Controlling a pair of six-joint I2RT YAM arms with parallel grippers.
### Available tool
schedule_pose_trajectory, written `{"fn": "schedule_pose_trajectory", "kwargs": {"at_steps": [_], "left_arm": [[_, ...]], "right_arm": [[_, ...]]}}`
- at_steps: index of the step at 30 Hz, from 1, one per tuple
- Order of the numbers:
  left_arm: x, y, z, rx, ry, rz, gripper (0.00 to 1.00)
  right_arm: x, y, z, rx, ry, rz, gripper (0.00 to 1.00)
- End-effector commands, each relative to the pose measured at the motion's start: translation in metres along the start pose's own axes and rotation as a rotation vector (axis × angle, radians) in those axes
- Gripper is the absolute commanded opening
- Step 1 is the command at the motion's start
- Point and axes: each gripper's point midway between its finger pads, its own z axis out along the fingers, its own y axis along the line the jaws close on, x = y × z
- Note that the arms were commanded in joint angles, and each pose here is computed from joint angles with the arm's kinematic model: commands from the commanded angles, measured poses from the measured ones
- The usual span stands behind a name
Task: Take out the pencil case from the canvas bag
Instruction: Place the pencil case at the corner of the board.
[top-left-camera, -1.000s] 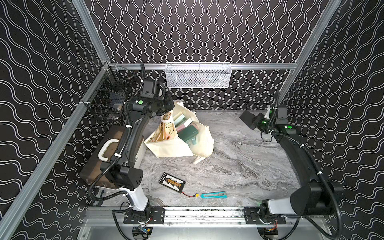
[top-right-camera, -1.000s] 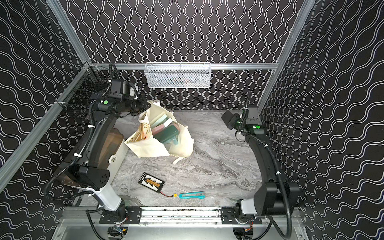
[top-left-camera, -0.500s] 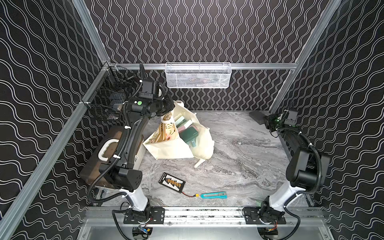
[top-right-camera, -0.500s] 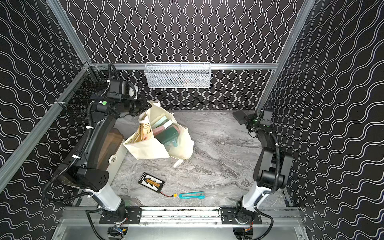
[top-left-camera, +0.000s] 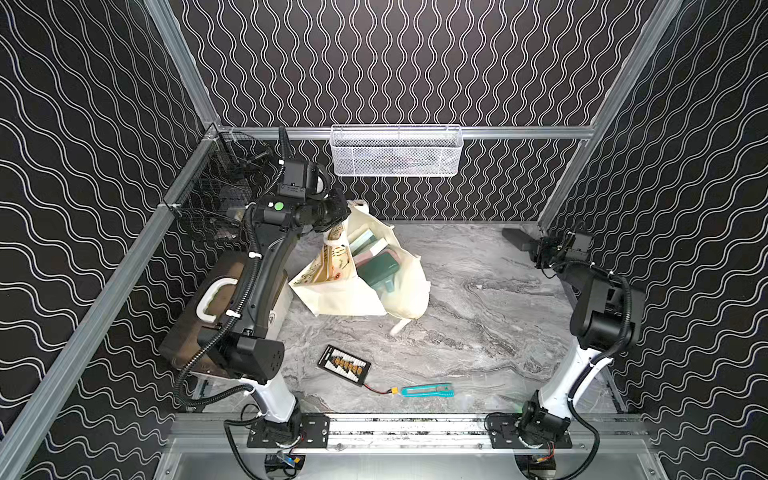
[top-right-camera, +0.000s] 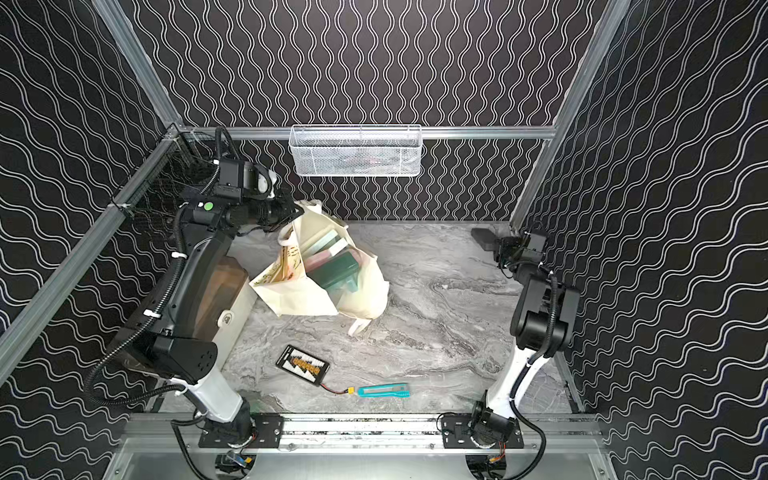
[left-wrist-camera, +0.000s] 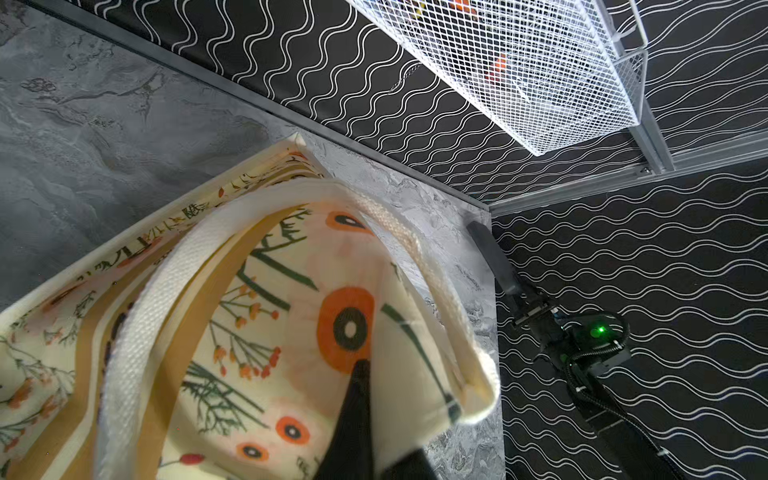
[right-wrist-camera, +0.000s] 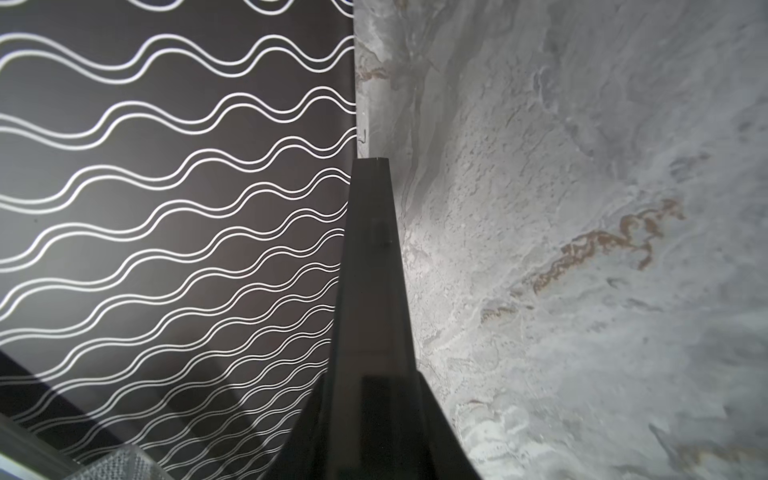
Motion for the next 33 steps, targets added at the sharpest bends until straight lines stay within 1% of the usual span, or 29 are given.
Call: {"fn": "schedule_pose_trajectory", "kwargs": {"at_steps": [1,4,8,10,13,15,17,22,29,33], "left_arm": [[-0.026,-0.036,-0.016,0.139,-0.108,0.058,0.00],[-0.025,-0.036,-0.016,0.143,-0.107,0.061,0.00],[-0.025,-0.037,-0.016,0.141,-0.103,0.066,0.00],[-0.025,-0.037,-0.015,0.139,-0.098,0.068,0.00],[-0.025,-0.037,-0.017,0.137,-0.101,0.072,0.00],[-0.025,-0.037,-0.017,0.137,-0.100,0.072,0.00],[-0.026,-0.037,-0.017,0.137,-0.101,0.075,0.00],[-0.026,-0.038,-0.017,0.140,-0.100,0.071,0.00],[-0.026,-0.039,-0.016,0.142,-0.095,0.074,0.00],[-0.026,-0.040,-0.017,0.144,-0.094,0.077,0.00]], "right_arm": [[-0.001,0.014,0.009,-0.077,0.025,0.012,0.04],[-0.005,0.007,0.015,-0.072,0.027,0.005,0.10],[-0.007,-0.002,0.023,-0.064,0.040,0.000,0.21],[-0.007,-0.007,0.025,-0.061,0.044,0.003,0.30],[-0.008,-0.011,0.023,-0.057,0.040,0.000,0.46],[-0.009,-0.014,0.021,-0.049,0.037,-0.003,0.53],[-0.009,-0.013,0.018,-0.046,0.036,-0.008,0.57],[-0.008,-0.018,0.012,-0.015,0.031,-0.019,0.63],[-0.012,-0.042,-0.007,0.172,-0.018,-0.065,0.62],[-0.013,-0.052,-0.013,0.210,-0.024,-0.077,0.62]]}}
